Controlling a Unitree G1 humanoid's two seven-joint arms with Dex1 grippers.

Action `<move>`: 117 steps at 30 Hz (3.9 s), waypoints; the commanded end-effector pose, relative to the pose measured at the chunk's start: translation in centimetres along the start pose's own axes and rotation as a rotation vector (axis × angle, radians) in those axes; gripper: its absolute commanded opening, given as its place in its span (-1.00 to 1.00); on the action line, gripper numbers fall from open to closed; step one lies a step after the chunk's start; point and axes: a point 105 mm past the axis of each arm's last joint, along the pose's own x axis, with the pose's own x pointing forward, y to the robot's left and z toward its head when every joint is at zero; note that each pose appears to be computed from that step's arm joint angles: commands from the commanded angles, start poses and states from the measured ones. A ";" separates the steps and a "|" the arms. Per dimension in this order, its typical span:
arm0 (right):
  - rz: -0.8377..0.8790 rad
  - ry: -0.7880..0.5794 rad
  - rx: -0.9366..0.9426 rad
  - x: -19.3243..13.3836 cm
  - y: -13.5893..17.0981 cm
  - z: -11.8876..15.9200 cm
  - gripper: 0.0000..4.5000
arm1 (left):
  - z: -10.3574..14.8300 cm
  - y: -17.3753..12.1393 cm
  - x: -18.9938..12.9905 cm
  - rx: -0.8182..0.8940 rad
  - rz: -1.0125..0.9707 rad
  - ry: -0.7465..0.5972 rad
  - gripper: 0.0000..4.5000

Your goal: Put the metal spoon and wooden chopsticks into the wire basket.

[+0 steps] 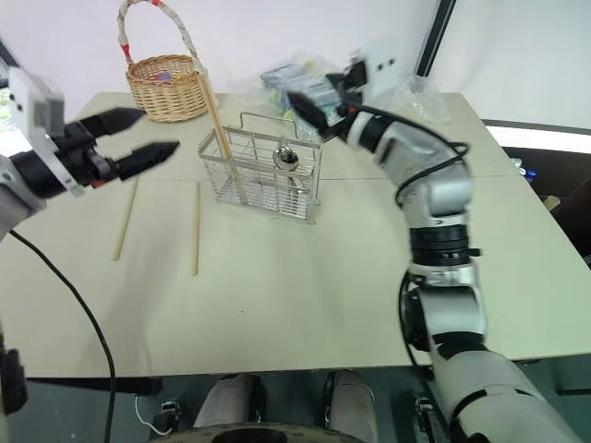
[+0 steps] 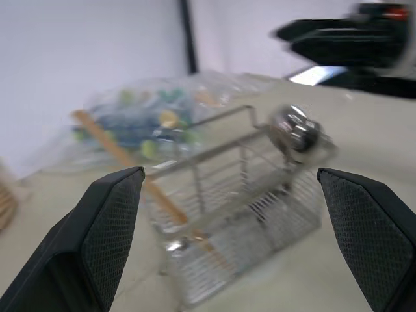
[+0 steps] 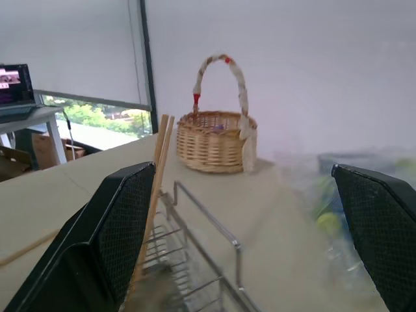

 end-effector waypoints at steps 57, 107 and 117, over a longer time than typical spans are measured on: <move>0.392 0.262 0.056 -13.0 8.7 -2.2 1.00 | 4.3 11.5 7.6 -0.334 0.621 -0.433 -0.99; 0.284 0.247 0.097 -12.3 8.2 -2.7 1.00 | -1.6 8.6 7.9 -0.226 0.487 0.165 0.99; 0.305 0.265 0.099 -12.7 9.0 -2.8 1.00 | -14.2 5.3 7.1 -0.439 0.538 0.731 0.99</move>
